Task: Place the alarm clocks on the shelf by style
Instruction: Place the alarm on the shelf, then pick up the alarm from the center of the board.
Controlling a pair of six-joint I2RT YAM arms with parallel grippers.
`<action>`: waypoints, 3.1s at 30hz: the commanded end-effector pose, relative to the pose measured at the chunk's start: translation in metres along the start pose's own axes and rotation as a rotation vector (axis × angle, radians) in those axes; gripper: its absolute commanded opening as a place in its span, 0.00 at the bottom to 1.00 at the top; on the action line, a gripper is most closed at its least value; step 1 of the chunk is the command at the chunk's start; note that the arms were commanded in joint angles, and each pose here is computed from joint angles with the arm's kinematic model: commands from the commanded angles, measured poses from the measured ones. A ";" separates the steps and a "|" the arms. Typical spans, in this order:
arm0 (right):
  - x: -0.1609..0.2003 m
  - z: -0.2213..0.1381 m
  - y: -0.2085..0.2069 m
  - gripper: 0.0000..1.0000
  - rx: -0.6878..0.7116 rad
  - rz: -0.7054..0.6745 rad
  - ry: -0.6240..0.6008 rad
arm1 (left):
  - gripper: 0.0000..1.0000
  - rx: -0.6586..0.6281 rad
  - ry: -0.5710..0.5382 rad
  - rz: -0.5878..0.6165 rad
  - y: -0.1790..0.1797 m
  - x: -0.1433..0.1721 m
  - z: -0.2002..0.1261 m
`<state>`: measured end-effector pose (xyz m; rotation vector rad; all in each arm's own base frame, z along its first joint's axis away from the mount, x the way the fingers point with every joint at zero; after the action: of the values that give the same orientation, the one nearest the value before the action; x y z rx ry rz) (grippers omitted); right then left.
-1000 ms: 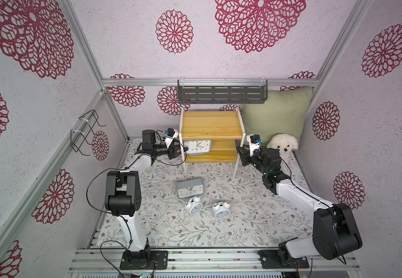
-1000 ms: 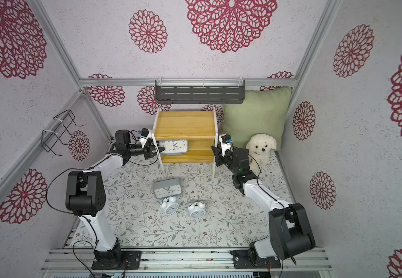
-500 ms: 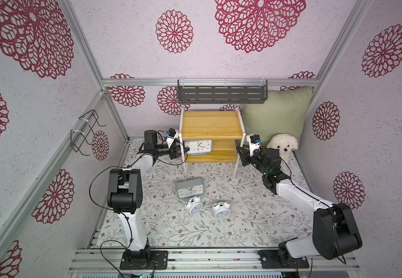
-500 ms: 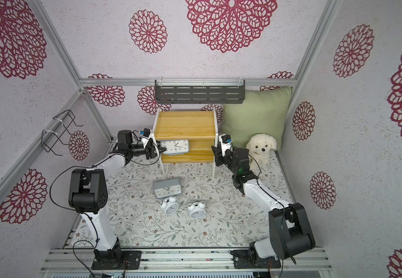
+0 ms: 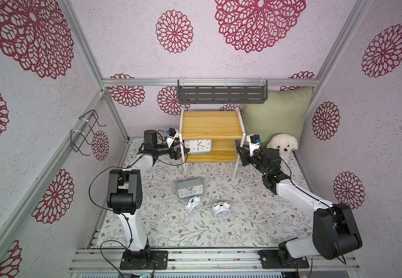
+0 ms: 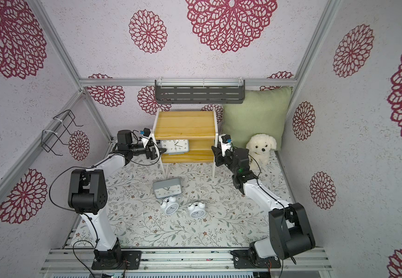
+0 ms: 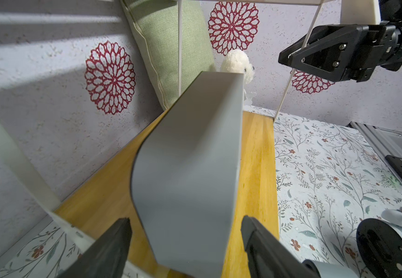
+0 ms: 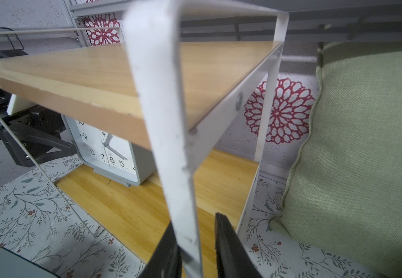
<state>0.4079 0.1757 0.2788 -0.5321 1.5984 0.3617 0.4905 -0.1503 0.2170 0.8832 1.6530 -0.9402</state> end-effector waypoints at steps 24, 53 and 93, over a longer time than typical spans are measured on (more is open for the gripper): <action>-0.028 -0.003 -0.006 0.29 0.020 -0.028 -0.062 | 0.80 -0.131 -0.012 0.078 0.008 -0.016 -0.014; -0.034 -0.025 -0.008 0.60 0.071 -0.055 -0.074 | 0.85 -0.402 0.144 0.067 -0.018 0.005 -0.071; 0.010 -0.106 0.017 0.92 0.055 -0.035 -0.028 | 0.84 -0.264 0.629 -0.126 -0.136 0.118 -0.079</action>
<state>0.3107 0.1331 0.2651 -0.5194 1.6145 0.2884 0.3141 -0.1243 0.1463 0.9091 2.3162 -0.5255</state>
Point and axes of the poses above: each gripper's point midway between its finger pads, its own z axis out along the fingers, its own y axis along the line the jaws close on, x = y × z, the point moved 2 cm from there along -z, back along the fingers, and after that the axes turned 8 degrees about -z, right-handed, at the moved point
